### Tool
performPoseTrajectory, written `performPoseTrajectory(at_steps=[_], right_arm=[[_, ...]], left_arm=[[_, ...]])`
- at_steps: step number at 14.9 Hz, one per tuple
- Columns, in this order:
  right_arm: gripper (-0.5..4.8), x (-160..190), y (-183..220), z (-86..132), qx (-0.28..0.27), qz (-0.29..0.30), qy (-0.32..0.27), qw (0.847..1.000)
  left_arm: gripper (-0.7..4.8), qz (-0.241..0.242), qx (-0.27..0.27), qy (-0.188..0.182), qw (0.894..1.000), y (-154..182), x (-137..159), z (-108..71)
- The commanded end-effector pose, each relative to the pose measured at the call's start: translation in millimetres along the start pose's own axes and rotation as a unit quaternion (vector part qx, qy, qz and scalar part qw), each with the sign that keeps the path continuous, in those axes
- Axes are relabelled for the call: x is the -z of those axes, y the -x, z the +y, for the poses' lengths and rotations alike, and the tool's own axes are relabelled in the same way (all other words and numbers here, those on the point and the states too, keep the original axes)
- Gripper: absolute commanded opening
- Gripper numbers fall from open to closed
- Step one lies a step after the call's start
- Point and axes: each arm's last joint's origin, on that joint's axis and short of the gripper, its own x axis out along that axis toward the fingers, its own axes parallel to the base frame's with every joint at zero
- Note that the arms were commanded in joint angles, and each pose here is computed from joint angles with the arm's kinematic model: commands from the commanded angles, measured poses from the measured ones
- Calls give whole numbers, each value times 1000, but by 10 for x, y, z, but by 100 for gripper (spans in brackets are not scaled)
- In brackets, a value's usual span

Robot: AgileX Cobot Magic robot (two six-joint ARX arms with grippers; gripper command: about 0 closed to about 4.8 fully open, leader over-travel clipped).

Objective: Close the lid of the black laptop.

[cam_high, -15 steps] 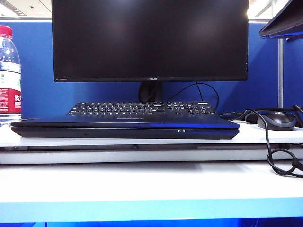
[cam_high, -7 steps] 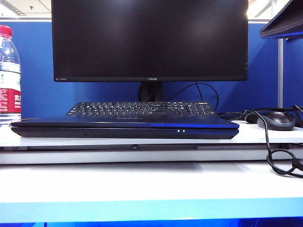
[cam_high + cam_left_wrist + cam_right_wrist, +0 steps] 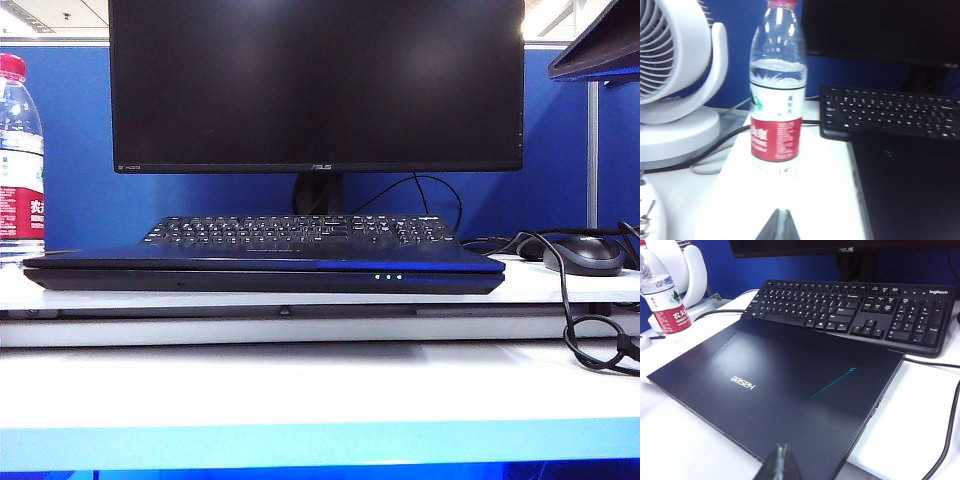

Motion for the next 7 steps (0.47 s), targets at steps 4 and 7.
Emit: performPoseTrajectory(at_steps=[4, 7], right_arm=[[-1, -19, 2, 4, -2, -8, 0, 1000], [-1, -19, 2, 4, -2, -8, 0, 1000]], left_arm=[[-4, -4, 29, -2, 1000, 1, -9, -1], [-4, -4, 30, -2, 1000, 1, -9, -1]])
